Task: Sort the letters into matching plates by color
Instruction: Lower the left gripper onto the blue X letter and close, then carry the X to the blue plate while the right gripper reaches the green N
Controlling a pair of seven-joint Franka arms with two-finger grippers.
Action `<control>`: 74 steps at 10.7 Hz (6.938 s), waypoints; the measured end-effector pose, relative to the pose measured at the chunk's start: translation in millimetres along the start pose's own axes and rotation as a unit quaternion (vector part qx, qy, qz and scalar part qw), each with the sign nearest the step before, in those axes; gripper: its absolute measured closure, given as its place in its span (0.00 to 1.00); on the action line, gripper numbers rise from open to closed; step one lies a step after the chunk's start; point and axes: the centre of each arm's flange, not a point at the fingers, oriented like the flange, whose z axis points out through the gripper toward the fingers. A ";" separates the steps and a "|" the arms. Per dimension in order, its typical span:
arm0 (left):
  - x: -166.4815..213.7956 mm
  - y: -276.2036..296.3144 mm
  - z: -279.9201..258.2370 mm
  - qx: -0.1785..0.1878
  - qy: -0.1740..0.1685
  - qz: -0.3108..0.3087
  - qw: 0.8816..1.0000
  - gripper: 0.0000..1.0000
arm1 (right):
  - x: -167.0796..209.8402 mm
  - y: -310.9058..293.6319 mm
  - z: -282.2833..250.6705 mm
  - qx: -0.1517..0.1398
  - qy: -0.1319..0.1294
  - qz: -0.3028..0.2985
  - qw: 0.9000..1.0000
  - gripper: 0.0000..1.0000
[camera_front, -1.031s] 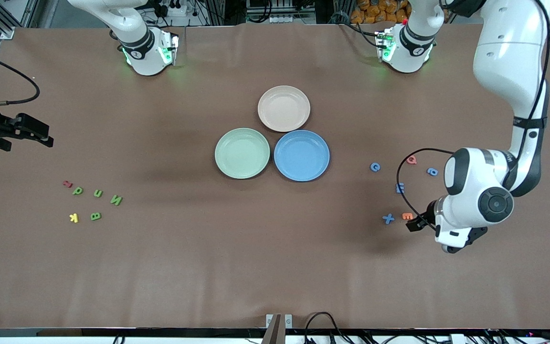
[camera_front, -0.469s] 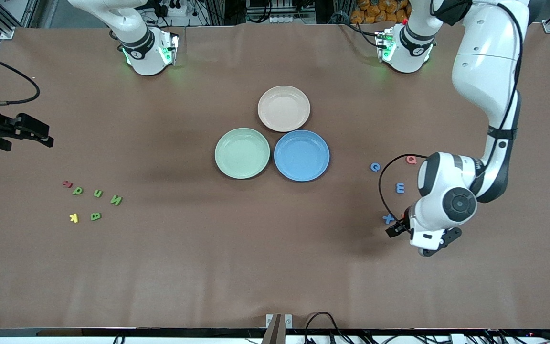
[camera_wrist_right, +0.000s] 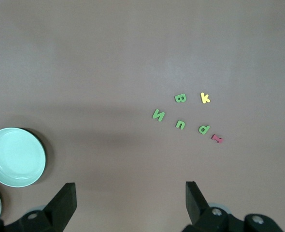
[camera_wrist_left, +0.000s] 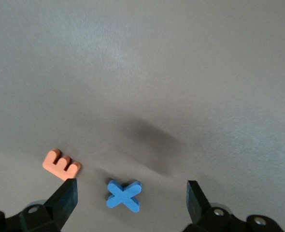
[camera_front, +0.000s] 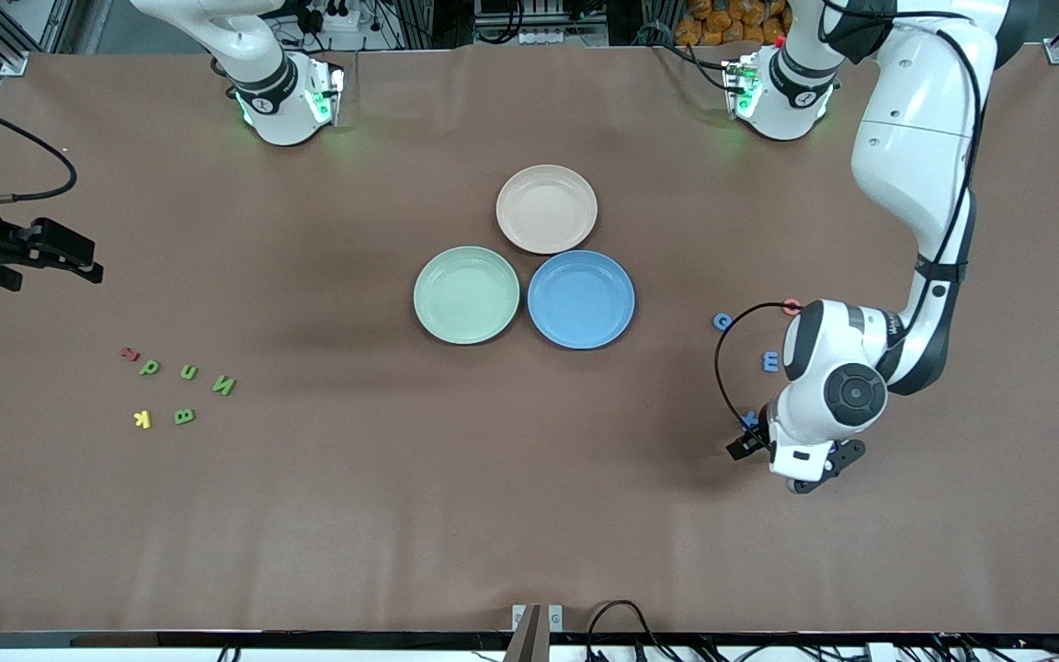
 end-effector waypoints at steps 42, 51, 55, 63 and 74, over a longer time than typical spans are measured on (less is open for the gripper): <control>-25.0 -10.7 28.3 -0.040 0.005 -0.024 0.999 0.25 | -0.1 2.9 -0.2 0.000 0.001 0.003 1.000 0.00; -29.2 -3.8 14.0 -0.050 0.010 -0.040 0.998 0.65 | 0.5 3.9 0.7 -0.004 0.000 0.003 1.000 0.00; -69.5 37.7 -28.7 -0.063 0.020 -0.014 0.998 0.65 | 15.2 15.4 25.9 -0.006 -0.005 0.012 1.000 0.00; -232.2 121.1 -45.6 -0.012 -0.011 -0.013 1.000 0.65 | 80.7 29.1 207.4 0.031 0.011 0.077 0.996 0.00; -340.9 139.1 -8.4 0.047 -0.032 0.021 0.998 0.65 | 47.9 56.4 400.8 0.010 0.004 0.169 0.986 0.00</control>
